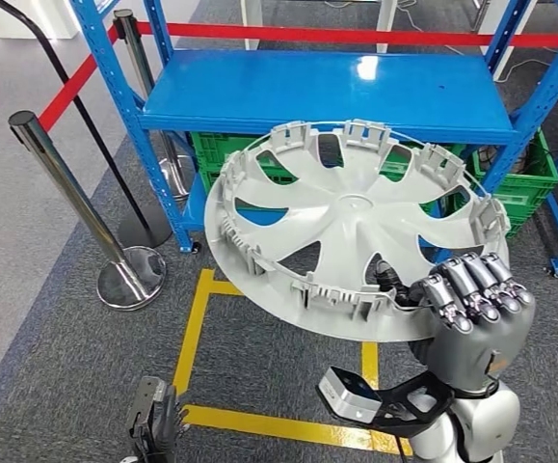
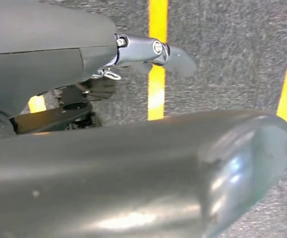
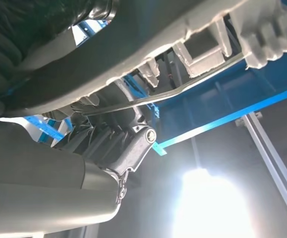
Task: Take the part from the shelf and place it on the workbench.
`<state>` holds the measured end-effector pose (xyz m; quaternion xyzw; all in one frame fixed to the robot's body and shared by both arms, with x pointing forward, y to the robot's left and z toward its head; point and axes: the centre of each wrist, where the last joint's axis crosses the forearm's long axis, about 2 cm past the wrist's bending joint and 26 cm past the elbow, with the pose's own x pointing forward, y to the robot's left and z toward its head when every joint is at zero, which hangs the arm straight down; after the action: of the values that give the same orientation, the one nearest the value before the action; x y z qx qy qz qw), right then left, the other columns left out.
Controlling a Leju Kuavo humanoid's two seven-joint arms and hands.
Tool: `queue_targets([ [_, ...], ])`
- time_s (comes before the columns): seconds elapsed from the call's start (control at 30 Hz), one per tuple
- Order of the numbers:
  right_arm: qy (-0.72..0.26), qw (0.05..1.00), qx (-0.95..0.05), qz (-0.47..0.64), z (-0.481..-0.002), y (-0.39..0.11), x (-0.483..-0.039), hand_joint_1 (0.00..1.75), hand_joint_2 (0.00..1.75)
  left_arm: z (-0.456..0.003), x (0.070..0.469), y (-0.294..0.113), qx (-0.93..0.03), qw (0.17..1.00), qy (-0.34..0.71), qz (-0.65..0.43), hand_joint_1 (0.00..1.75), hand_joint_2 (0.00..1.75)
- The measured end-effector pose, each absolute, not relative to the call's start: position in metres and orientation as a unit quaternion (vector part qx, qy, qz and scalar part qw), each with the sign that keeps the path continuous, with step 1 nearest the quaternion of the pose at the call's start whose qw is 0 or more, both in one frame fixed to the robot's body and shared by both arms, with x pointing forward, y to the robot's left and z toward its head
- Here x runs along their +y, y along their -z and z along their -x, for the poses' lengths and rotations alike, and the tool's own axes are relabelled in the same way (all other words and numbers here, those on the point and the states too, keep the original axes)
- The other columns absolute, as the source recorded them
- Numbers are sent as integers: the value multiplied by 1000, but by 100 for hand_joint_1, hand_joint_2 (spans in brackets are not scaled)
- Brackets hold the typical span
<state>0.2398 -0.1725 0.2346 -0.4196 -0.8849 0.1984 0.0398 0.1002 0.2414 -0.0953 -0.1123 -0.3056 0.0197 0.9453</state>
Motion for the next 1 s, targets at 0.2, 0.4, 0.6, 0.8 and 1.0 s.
queue_targets([
  [0.2,-201,42,-882,423,-241,-233,-174,175,175,-105,243,94,-309,944,-17,111,0,0],
  [0.4,-200,42,-882,425,-242,-234,-175,175,175,-110,245,93,-312,943,-15,112,0,0],
  [0.6,-201,44,-881,426,-243,-233,-176,175,175,-109,245,94,-309,944,-15,112,0,0],
  [0.8,-202,43,-880,428,-244,-233,-176,175,175,-109,245,94,-309,944,-15,112,0,0],
  [1.0,-203,44,-879,430,-245,-233,-177,175,175,-107,246,95,-307,945,-15,112,0,0],
])
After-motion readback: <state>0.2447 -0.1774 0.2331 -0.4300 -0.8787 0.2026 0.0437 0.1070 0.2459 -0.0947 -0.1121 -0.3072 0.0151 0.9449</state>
